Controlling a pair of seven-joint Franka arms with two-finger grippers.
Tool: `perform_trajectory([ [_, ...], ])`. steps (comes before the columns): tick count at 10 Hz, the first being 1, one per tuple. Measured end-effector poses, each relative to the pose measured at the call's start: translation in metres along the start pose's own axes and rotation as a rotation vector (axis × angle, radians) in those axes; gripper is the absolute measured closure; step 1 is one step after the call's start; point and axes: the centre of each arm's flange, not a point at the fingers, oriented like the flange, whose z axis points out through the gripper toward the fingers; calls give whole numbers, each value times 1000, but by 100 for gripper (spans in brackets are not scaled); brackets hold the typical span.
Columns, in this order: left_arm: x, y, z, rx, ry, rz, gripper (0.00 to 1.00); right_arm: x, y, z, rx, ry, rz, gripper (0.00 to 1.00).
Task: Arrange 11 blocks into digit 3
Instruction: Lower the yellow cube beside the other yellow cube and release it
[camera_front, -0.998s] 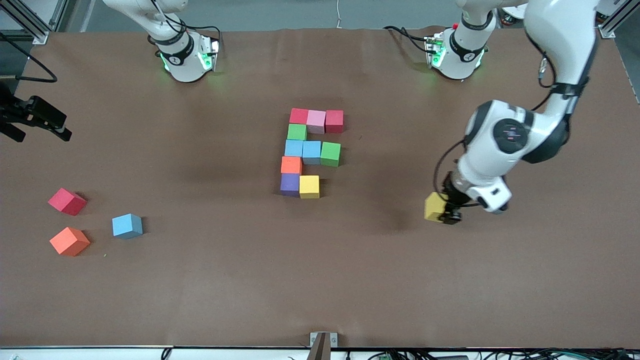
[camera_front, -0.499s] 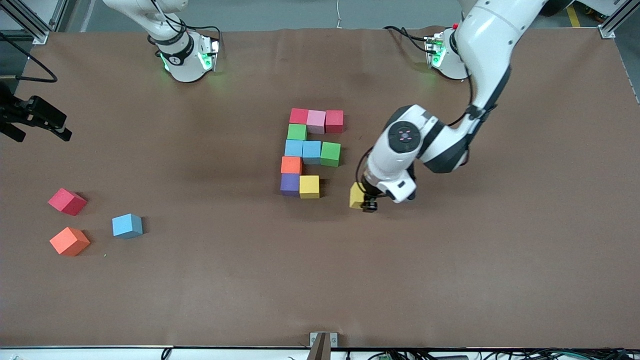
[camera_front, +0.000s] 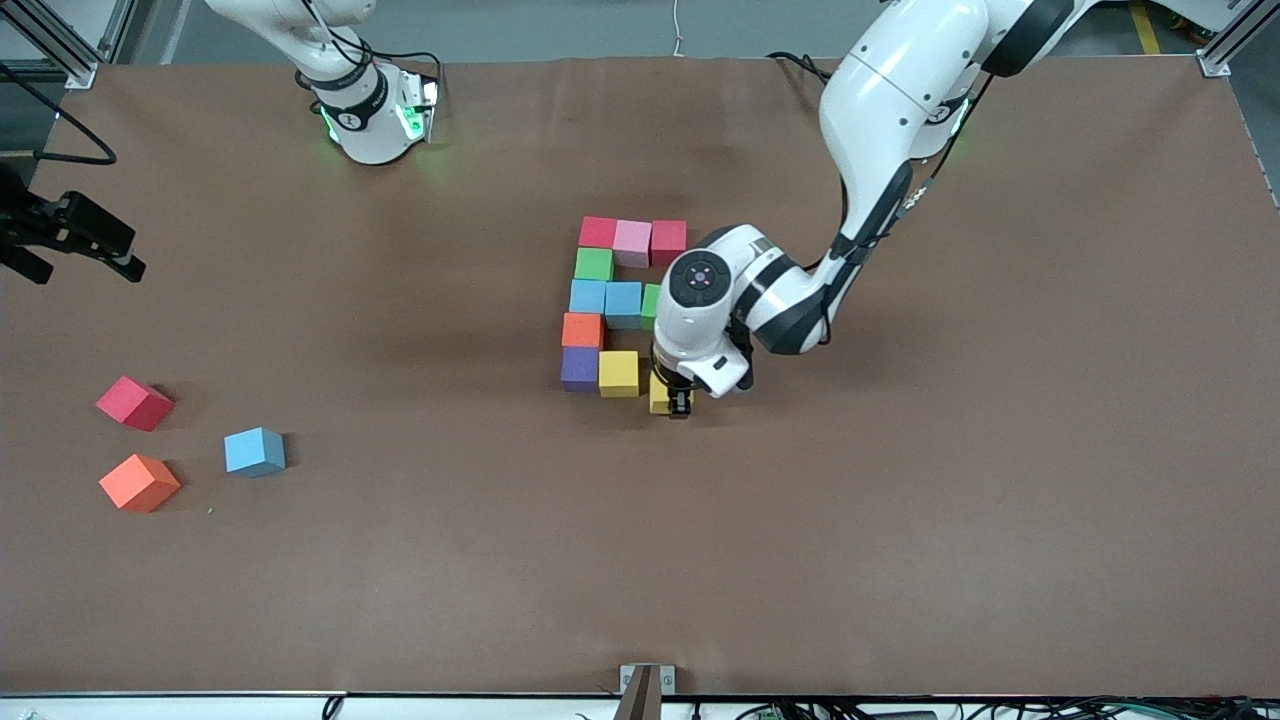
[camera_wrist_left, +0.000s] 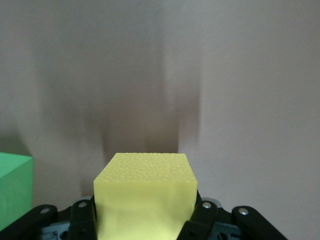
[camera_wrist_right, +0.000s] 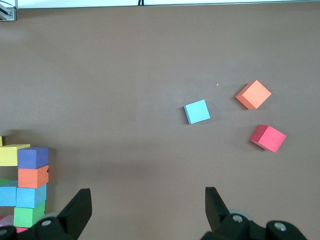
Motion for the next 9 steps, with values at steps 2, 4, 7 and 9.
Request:
perform_trajectory([
  [2,-3,-9,11,23,21,1,40,0,-3,0,0,0,-5,0],
  [4,0,-10,14,36,39,-7,40,0,-4,0,1,0,-8,0],
  [7,-10,-20,15,42,46,-1,40,-2,-4,1,1,-15,-8,0],
  [9,-21,-32,15,41,48,17,40,-4,-4,3,1,-35,-7,0],
])
